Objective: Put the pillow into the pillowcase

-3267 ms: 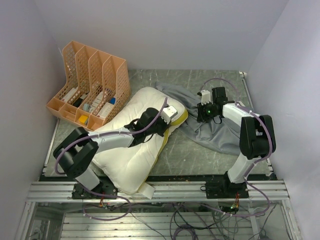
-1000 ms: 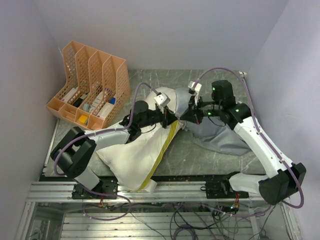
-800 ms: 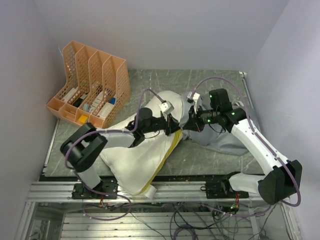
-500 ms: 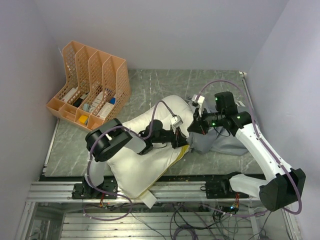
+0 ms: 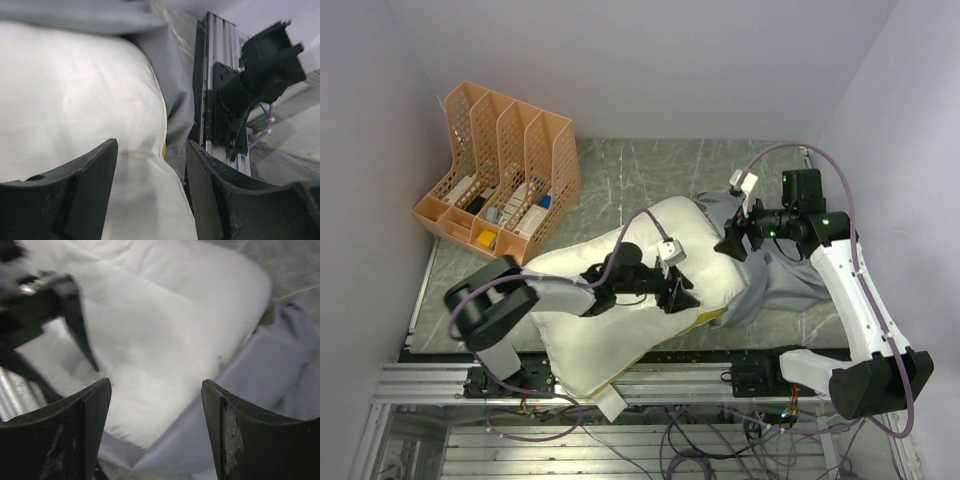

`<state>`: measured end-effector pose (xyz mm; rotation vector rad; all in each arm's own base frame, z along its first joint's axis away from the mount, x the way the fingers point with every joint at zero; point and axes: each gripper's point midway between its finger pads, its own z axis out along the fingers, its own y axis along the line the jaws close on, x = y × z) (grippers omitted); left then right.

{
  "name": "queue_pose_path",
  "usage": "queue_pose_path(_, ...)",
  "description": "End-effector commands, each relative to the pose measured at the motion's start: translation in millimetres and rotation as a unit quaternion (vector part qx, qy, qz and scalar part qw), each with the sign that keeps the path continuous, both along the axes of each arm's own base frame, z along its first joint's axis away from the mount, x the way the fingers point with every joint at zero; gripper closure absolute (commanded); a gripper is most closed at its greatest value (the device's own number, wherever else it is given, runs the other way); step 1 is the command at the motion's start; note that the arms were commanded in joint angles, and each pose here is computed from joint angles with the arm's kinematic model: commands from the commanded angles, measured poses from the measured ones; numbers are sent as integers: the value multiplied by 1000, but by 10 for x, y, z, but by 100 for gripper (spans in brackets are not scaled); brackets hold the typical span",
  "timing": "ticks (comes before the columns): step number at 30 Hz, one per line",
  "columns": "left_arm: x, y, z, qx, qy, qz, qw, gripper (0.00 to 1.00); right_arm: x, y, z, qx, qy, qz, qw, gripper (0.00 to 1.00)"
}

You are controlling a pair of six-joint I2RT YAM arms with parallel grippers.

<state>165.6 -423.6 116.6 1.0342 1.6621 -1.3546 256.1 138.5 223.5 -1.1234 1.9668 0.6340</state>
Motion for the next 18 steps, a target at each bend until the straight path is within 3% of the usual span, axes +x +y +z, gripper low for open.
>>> queue_pose_path(1,244,227,257,54,-62,52,995,32,566,-105,70,-10,-31,-72,997,24)
queue_pose_path(4,411,386,494,72,-67,79,992,30,879,-125,-298,-29,28,-95,995,23)
queue_pose_path(6,710,545,627,80,-62,142,985,24,1063,-143,-684,-62,65,-112,990,23)
queue_pose_path(7,903,643,673,86,-54,181,978,15,1146,-178,-819,-82,66,-125,987,23)
queue_pose_path(10,1443,892,663,114,-23,274,955,10,1383,-316,-1089,-126,54,-166,977,26)
queue_pose_path(13,1799,934,477,153,2,310,938,9,1521,-421,-1220,-156,47,-188,969,35)
queue_pose_path(18,2154,744,37,197,30,298,934,8,1622,-440,-1296,-168,43,-196,965,36)
